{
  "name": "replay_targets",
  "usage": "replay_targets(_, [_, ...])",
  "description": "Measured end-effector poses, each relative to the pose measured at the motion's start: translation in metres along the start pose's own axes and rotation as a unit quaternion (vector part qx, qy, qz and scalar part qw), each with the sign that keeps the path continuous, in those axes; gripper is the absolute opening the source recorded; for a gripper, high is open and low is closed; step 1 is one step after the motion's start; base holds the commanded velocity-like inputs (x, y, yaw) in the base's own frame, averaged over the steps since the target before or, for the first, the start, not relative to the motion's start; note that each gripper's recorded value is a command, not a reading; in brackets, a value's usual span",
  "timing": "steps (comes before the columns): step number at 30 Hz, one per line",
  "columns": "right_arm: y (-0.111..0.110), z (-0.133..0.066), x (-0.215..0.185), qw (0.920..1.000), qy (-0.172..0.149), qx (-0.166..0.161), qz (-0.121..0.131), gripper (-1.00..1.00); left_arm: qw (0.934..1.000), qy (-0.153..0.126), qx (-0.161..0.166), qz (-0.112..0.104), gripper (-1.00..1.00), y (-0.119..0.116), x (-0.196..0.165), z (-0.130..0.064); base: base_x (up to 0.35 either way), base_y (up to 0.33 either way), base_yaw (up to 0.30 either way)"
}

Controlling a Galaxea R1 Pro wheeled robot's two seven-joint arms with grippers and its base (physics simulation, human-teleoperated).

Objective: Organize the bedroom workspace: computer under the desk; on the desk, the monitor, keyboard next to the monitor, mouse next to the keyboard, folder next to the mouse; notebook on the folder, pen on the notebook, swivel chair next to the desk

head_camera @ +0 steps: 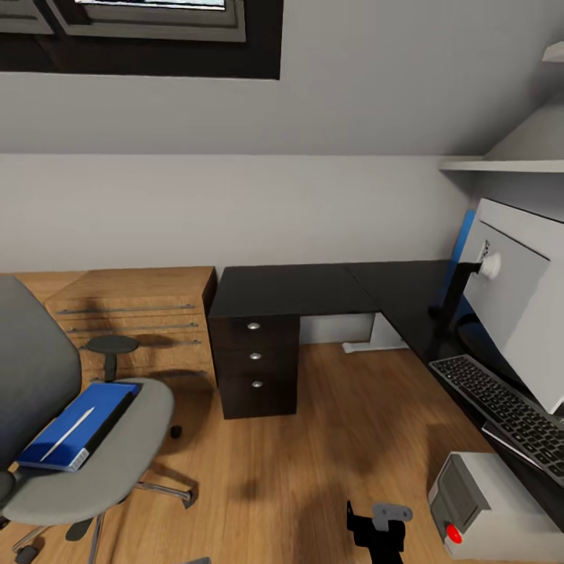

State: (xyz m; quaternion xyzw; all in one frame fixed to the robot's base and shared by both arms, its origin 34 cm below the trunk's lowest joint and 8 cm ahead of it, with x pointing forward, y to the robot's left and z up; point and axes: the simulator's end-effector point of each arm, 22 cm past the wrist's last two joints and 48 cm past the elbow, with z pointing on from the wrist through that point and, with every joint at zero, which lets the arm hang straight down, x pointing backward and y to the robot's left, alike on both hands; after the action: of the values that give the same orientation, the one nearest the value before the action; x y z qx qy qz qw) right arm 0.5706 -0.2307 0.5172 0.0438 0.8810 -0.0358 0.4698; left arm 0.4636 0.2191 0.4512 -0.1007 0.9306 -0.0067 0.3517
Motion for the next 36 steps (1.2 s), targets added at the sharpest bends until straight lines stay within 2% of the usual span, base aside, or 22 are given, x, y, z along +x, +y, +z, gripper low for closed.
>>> replay_targets(25, [-0.002,-0.023,-0.036,1.0000,0.006,0.004,0.000,1.00,1.0000,0.003,-0.002,-0.001,1.00,-0.003,-0.029,-0.033,0.000,0.000,0.000])
replay_targets(32, [-0.016,-0.028,-0.044,0.9999,0.007,0.011,-0.005,1.00,1.0000,0.005,-0.003,0.000,1.00,-0.003,-0.037,-0.041,0.000,0.000,0.000])
replay_targets(36, [-0.021,-0.042,-0.029,0.9996,0.023,0.013,-0.008,1.00,1.0000,0.004,-0.004,-0.001,1.00,-0.003,-0.041,-0.046,0.000,0.000,0.000])
